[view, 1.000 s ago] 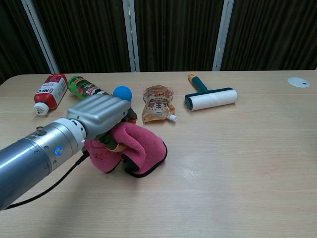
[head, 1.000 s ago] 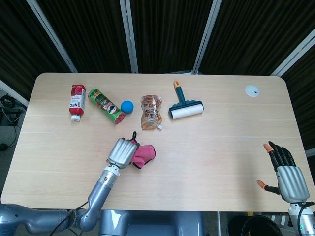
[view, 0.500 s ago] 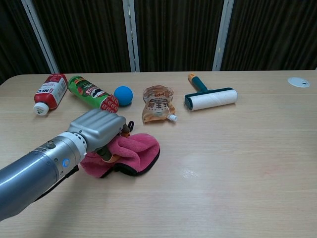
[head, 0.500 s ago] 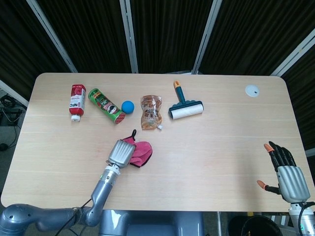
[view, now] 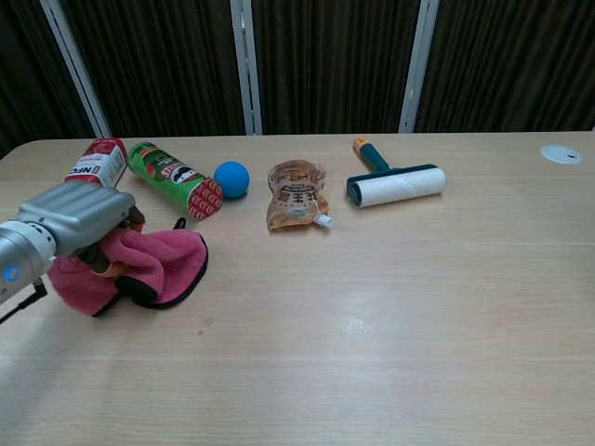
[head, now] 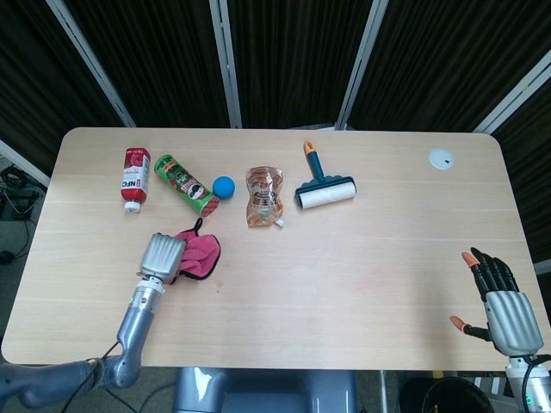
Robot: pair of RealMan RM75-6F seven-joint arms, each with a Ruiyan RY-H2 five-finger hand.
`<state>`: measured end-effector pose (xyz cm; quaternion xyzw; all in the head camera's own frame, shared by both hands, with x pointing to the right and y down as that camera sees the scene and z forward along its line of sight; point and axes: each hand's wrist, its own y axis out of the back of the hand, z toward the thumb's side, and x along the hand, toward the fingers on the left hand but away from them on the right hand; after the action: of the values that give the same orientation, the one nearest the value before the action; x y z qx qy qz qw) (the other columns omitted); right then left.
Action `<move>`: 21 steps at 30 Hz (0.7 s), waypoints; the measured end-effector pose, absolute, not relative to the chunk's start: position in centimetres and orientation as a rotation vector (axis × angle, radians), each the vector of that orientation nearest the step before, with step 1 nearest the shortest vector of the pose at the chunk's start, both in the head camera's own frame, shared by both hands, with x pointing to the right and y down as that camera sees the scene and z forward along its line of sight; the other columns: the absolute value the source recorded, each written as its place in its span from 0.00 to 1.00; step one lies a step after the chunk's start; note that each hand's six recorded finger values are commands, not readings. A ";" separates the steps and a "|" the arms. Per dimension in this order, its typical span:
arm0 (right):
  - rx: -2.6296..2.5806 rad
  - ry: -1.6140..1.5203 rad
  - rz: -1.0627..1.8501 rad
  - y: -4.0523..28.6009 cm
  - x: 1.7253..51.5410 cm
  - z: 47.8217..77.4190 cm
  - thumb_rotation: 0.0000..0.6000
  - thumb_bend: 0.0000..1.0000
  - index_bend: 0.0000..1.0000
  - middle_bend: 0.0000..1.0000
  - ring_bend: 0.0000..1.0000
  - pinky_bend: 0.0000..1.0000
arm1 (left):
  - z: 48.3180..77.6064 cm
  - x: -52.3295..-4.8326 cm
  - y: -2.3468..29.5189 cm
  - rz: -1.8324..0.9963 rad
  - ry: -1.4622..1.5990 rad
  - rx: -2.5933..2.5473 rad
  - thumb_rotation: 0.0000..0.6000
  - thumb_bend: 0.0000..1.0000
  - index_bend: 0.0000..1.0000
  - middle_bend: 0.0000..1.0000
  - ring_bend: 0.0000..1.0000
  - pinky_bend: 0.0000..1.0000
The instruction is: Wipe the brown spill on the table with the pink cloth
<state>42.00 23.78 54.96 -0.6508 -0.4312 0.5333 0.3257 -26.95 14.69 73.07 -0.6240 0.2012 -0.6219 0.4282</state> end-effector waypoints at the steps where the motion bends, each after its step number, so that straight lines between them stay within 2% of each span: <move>1: -1.705 -1.129 1.399 23.8 42.0 55.0 1.00 0.01 0.00 0.00 0.00 0.06 | 72.9 -27.7 14.5 -1.563 0.509 -1.550 1.00 0.56 0.86 0.65 0.57 0.54; 5: -1.701 -1.122 1.400 23.8 41.8 55.0 1.00 0.01 0.00 0.00 0.00 0.06 | 72.5 -30.4 14.0 -1.607 0.537 -1.534 1.00 0.56 0.86 0.65 0.57 0.54; 10: -1.701 -1.121 1.399 23.7 41.8 55.1 1.00 0.01 0.00 0.00 0.00 0.06 | 72.6 -30.1 14.5 -1.596 0.538 -1.563 1.00 0.56 0.86 0.65 0.57 0.54; 21: -1.702 -1.134 1.396 23.7 42.0 55.0 1.00 0.01 0.00 0.00 0.00 0.06 | 73.6 -21.3 17.4 -1.455 0.487 -1.709 1.00 0.56 0.86 0.65 0.57 0.54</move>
<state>41.96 23.67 54.95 -0.6495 -0.4330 0.5328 0.3267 -21.34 17.43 73.62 -0.6786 0.1935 -0.5779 0.4101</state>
